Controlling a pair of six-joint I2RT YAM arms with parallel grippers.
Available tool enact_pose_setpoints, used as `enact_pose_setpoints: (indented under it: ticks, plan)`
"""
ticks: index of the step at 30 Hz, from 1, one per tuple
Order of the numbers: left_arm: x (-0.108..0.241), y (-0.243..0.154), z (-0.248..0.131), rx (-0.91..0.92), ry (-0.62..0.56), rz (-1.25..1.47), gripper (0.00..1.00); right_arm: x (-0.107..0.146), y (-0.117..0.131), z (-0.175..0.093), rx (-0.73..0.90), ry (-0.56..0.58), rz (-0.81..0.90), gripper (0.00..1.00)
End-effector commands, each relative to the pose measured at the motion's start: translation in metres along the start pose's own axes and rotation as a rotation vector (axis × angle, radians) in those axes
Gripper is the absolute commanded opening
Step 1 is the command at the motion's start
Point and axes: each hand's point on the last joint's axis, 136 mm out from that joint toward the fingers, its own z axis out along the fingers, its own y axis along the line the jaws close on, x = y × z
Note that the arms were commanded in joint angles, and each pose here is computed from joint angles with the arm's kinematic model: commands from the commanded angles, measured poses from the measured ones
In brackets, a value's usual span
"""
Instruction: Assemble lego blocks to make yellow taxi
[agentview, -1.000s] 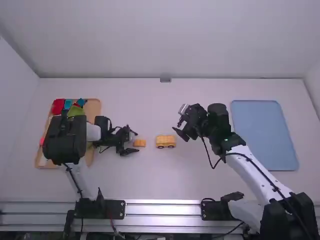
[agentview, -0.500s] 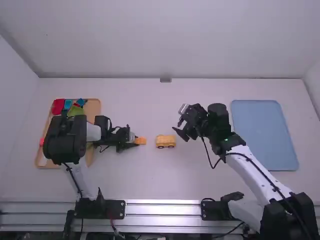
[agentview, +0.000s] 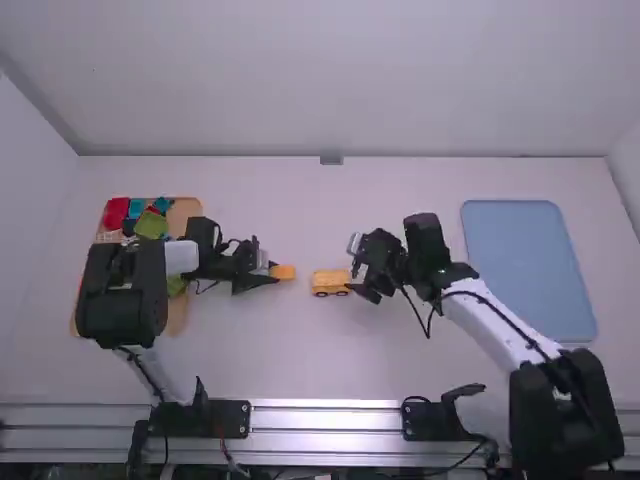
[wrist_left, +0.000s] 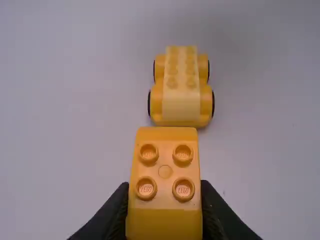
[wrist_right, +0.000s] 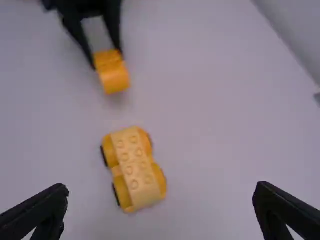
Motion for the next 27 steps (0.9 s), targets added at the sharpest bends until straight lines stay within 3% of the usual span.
enact_pose_setpoints:
  ticks: [1,5,10,17,23,27]
  plan:
    - [-0.025,0.001,-0.001,0.009,-0.039,0.052,0.21,0.007,0.014,0.015,-0.120,-0.068,-0.033,0.99]
    - [-0.042,-0.002,0.001,0.017,-0.047,0.097,0.21,0.024,0.019,0.037,-0.225,-0.194,-0.069,0.99]
    - [-0.057,0.000,0.008,0.019,-0.057,0.069,0.20,0.037,0.025,0.042,-0.302,-0.354,-0.091,0.99]
    - [-0.058,-0.001,0.028,0.032,0.007,0.044,0.18,0.059,0.025,0.075,-0.309,-0.393,-0.073,0.99]
    - [-0.058,-0.007,0.037,0.051,0.037,0.018,0.15,0.066,0.016,0.088,-0.280,-0.405,-0.023,0.99]
    - [-0.061,-0.009,0.041,0.060,0.039,0.010,0.14,0.078,0.012,0.102,-0.246,-0.344,0.015,0.99]
